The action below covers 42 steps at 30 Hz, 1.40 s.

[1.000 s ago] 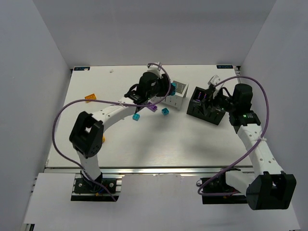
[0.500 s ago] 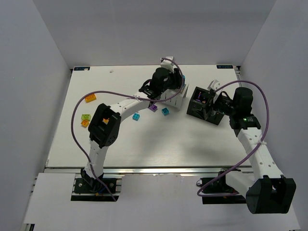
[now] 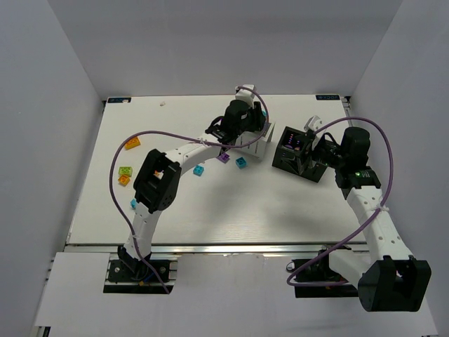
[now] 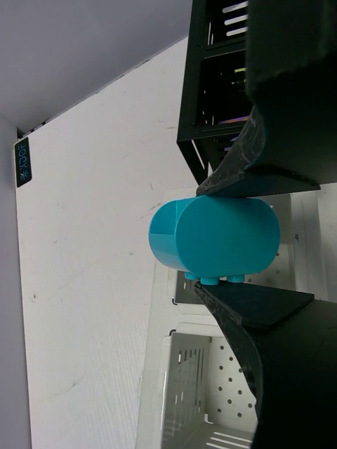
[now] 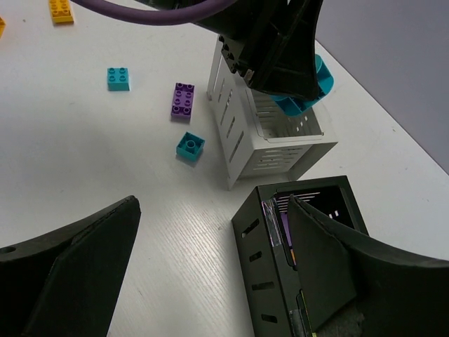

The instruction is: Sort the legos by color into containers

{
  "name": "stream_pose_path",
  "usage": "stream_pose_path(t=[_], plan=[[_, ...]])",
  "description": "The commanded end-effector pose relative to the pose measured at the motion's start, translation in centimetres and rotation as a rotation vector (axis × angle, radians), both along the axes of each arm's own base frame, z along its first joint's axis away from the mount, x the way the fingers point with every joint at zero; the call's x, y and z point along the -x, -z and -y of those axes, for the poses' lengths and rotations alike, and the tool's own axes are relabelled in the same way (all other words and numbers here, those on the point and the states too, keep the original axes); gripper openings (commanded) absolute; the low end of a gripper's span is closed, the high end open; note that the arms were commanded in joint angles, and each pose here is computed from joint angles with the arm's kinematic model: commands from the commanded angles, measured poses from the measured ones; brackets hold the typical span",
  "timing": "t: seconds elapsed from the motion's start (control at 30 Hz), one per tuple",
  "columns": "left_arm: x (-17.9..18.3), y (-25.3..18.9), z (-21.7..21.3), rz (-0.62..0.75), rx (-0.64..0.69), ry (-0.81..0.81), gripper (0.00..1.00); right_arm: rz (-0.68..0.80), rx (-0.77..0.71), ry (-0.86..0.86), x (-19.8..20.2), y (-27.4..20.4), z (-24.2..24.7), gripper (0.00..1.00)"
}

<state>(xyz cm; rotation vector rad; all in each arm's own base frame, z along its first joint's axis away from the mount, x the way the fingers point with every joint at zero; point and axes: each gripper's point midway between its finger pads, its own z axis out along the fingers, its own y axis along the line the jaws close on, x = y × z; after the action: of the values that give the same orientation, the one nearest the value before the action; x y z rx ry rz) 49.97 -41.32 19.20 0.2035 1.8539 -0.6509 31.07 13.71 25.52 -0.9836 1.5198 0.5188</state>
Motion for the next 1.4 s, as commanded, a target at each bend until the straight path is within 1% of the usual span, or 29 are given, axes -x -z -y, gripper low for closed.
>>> stream_pose_path(t=[0.0,0.07,0.23,0.37,0.47,0.5,0.53,0.57,0.6,0.63,0.67,0.7,0.73,0.77,0.8,0.83,0.87,0.9,0.93,0.97,1.07,1.1,1.13,1.17,1.2,1.23,1.27,1.33,1.37], plan=[[-0.3,-2.9,0.4,0.041,0.033,-0.003,0.55,0.025,-0.009,-0.019,0.0,-0.6,-0.2,0.9],[-0.4,-3.3,0.5,0.042,0.03,0.0,0.58,0.015,-0.009,-0.032,0.1,-0.5,-0.3,0.89],[-0.2,-5.3,-0.1,0.073,0.033,-0.012,0.71,-0.034,-0.002,-0.053,0.2,0.0,-0.5,0.89],[0.1,-6.7,-0.5,0.094,0.035,-0.013,0.73,-0.058,-0.004,-0.069,0.3,0.3,-0.6,0.89],[0.8,-8.7,-2.0,0.106,0.036,-0.051,0.71,-0.072,0.0,-0.109,0.6,0.0,-1.3,0.89],[1.2,-9.2,-2.7,0.108,0.034,-0.071,0.69,-0.081,0.009,-0.121,0.7,0.1,-1.5,0.87],[1.5,-9.6,-3.7,0.104,0.032,-0.097,0.66,-0.077,0.031,-0.135,0.7,0.2,-1.9,0.82],[2.0,-9.7,-5.0,0.089,0.021,-0.126,0.52,-0.102,0.064,-0.147,0.6,1.1,-2.9,0.78],[2.5,-10.2,-6.2,0.082,0.035,-0.155,0.43,-0.14,0.087,-0.155,0.9,1.9,-3.3,0.73],[3.9,-10.5,-9.0,0.068,0.028,-0.201,0.34,-0.139,0.107,-0.161,0.7,1.7,-4.0,0.63],[4.9,-9.9,-10.7,0.038,0.013,-0.222,0.24,-0.153,0.139,-0.171,0.9,2.2,-5.2,0.56],[6.7,-12.6,-12.8,0.056,0.068,-0.247,0.12,-0.2,0.156,-0.173,0.7,3.4,-6.0,0.46],[7.9,-9.4,-14.9,-0.005,0.029,-0.262,0.08,-0.206,0.167,-0.173,0.4,3.2,-6.8,0.4],[9.1,-8.4,-16.4,-0.038,0.018,-0.272,0.06,-0.265,0.199,-0.169,0.2,4.8,-8.2,0.36],[10.2,-8.1,-17.7,-0.067,0.047,-0.293,0.08,-0.29,0.221,-0.168,0.1,5.4,-9.0,0.35],[12.0,-7.4,-20.3,-0.09,0.057,-0.327,0.12,-0.323,0.253,-0.161,0.1,6.3,-9.7,0.36],[13.4,-6.1,-21.7,-0.138,0.043,-0.351,0.21,-0.333,0.311,-0.145,-0.6,7.2,-11.2,0.39],[14.4,-5.6,-22.6,-0.169,0.066,-0.378,0.44,-0.352,0.331,-0.136,-0.8,7.7,-11.9,0.46],[15.9,-5.3,-24.4,-0.176,0.071,-0.416,0.52,-0.367,0.356,-0.13,-0.8,8.3,-12.7,0.5],[17.1,-4.4,-25.3,-0.214,0.073,-0.443,0.58,-0.377,0.388,-0.133,-1.3,9.1,-14.3,0.57],[20.0,-3.7,-27.3,-0.235,0.123,-0.487,0.61,-0.38,0.451,-0.123,-2.3,10.9,-17.1,0.69],[20.6,-3.6,-27.7,-0.239,0.141,-0.498,0.61,-0.392,0.462,-0.11,-2.7,11.4,-17.7,0.78],[21.2,-3.5,-28.1,-0.241,0.155,-0.511,0.62,-0.394,0.477,-0.085,-3.2,11.9,-18.3,0.82],[22.1,-3.2,-29.0,-0.248,0.177,-0.537,0.62,-0.421,0.534,-0.043,-3.8,14.2,-18.7,0.83],[22.6,-3.1,-29.4,-0.253,0.19,-0.551,0.62,-0.402,0.522,-0.038,-4.8,13.1,-19.9,0.89],[23.0,-3.1,-29.7,-0.256,0.2,-0.559,0.62,-0.419,0.521,-0.02,-5.3,13.4,-20.3,0.89],[23.5,-2.7,-30.0,-0.271,0.205,-0.569,0.63,-0.447,0.547,-0.015,-5.5,15.1,-20.8,0.89],[24.3,-2.8,-30.6,-0.263,0.225,-0.581,0.63,-0.427,0.532,0.0,-6.8,14.7,-21.9,0.9],[24.7,-2.6,-30.9,-0.275,0.221,-0.588,0.63,-0.44,0.549,0.016,-7.4,16.1,-22.0,0.89]])
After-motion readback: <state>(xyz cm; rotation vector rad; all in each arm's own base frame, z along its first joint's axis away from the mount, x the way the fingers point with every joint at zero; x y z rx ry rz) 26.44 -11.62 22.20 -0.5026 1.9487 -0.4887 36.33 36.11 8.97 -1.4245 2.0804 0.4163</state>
